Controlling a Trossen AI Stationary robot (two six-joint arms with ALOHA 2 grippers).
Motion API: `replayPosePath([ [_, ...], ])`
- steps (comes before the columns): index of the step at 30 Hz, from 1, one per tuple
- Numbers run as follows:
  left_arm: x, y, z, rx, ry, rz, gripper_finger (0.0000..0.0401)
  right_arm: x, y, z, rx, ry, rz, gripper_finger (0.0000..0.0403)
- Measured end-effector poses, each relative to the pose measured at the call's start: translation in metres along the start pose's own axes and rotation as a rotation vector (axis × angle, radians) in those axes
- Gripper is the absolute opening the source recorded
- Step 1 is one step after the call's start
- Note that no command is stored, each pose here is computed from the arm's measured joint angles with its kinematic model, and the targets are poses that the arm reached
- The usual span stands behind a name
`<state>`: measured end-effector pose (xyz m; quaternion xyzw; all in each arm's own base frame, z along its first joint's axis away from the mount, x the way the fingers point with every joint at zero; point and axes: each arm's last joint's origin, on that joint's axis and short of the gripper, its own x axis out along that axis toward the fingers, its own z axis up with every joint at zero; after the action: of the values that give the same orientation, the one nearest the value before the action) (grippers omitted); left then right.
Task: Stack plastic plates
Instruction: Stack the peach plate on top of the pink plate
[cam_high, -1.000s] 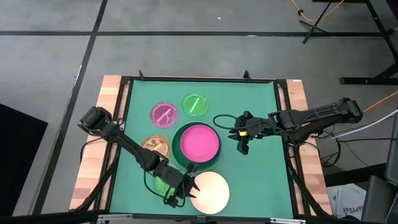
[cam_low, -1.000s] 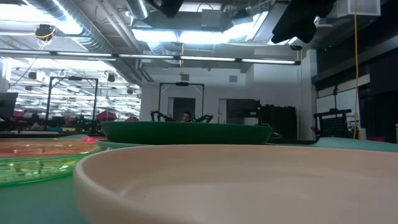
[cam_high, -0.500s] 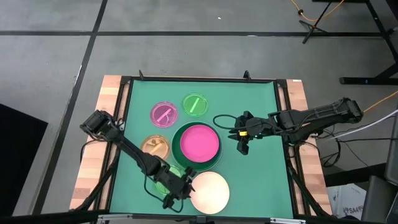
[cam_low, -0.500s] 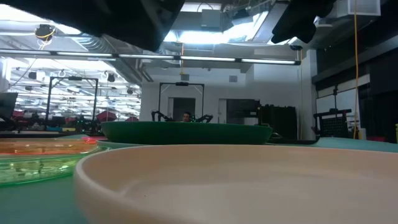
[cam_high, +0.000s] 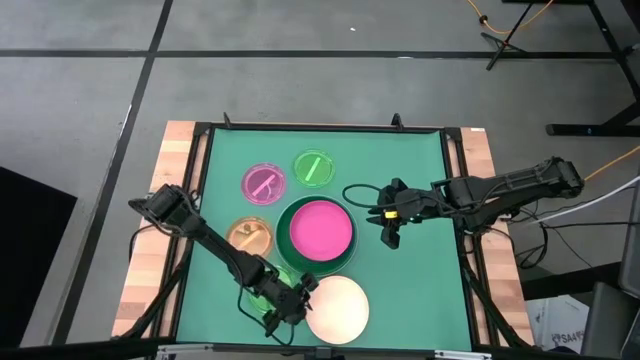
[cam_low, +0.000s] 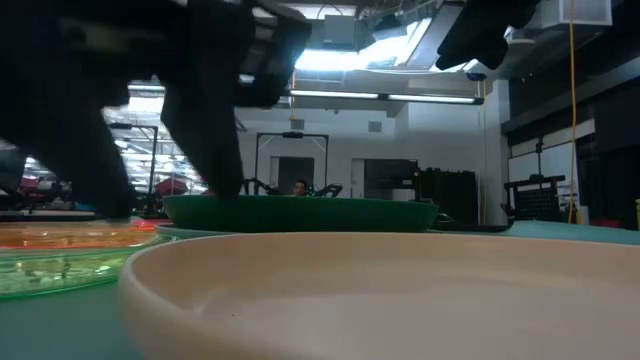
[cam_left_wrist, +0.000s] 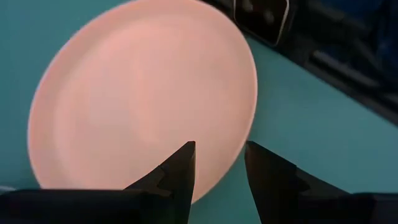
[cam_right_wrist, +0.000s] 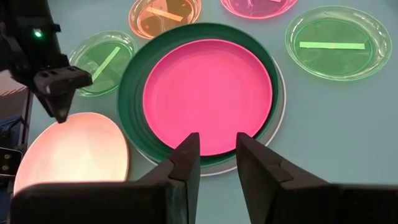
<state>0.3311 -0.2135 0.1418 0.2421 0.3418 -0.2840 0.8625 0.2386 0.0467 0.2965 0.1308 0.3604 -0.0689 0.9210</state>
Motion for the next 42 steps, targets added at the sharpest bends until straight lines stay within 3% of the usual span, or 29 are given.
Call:
replayPosePath([
  [6,0.014,-0.004,-0.009,0.06,0.023,-0.027,0.0133,0.0,0.0,0.0,0.0,0.0,0.0,0.0092],
  [28,0.014,0.0,-0.01,0.153,0.025,-0.022,0.013,0.0,0.0,0.0,0.0,0.0,0.0,0.0092],
  [42,0.015,0.005,-0.012,0.154,0.018,-0.044,0.0029,0.0,0.0,0.0,0.023,0.0,0.0,0.0092],
])
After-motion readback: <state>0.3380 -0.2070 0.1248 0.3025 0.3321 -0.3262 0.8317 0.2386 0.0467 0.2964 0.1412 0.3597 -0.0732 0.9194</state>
